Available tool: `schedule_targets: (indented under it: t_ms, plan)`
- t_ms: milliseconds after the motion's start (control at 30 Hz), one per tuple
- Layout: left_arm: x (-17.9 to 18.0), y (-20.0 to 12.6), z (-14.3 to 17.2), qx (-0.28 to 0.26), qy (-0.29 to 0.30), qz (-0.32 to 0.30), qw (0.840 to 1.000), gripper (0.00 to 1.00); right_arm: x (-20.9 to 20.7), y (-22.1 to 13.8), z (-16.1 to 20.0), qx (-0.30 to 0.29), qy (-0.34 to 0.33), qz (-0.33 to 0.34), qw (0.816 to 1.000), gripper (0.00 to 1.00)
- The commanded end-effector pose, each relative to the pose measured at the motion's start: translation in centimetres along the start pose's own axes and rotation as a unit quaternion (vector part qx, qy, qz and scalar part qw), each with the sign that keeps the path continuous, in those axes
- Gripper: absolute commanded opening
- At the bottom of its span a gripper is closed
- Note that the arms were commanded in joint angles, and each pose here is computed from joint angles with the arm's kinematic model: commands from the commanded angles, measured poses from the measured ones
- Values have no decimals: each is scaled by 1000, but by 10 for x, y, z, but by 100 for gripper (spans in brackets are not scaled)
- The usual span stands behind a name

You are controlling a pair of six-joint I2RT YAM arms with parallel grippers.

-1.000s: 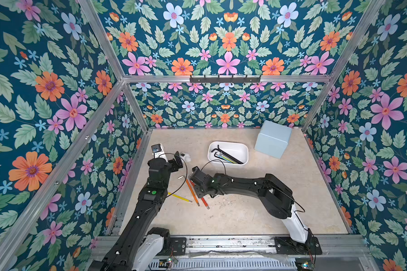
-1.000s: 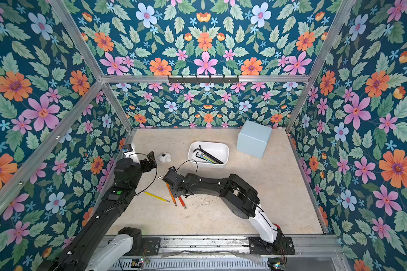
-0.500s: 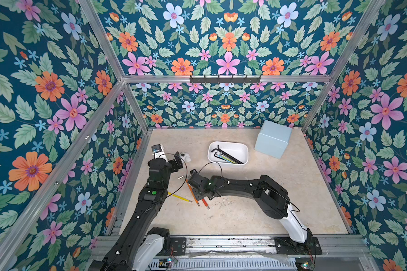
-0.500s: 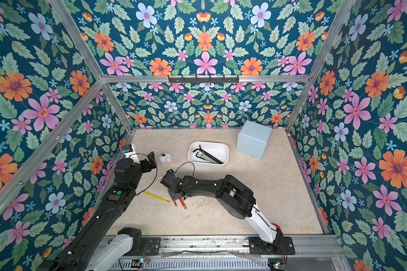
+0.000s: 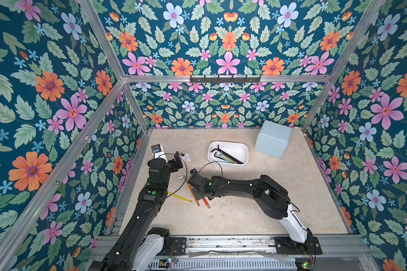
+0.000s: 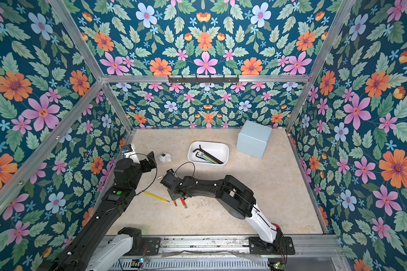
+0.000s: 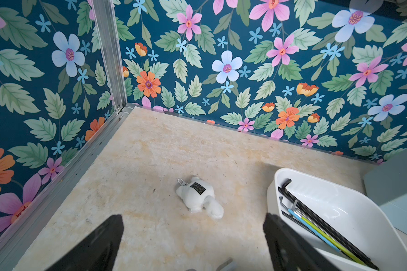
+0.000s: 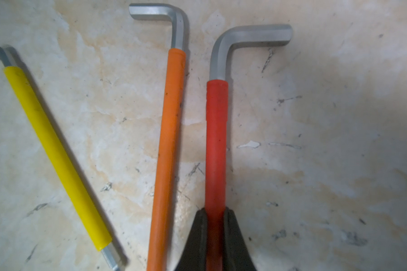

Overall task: Put the hex key on the desktop into the storage box
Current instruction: Pick up the Allen key from the center of the board.

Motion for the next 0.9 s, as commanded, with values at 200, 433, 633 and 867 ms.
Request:
schedule_targets:
  t_ms: [200,433,633,867]
  plan:
    - [0,-1,-5,-11,1,-1,1000,100,-22,-37,-11,7,-34,-54,998,0]
    - [0,-2,-6,-13,0,-1,1000,99,-58,-100,-26,-45,-147,-93,984,0]
    - [0,-1,-6,-12,-1,-1,1000,100,-117,-146,-52,-115,-170,-93,974,0]
    - [-1,0,-5,-9,-1,3,1000,99,-160,-164,-74,-185,-200,-63,960,0]
Point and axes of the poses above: each gripper's point midway between its finger pads, its own y axis out along the fingers, its own x axis along the line the jaws close on, z = x × y, the point moved 10 cm from there along -y, back along the fingers, and after that the axes turned 6 degrees about y, right-handed, at the moved point
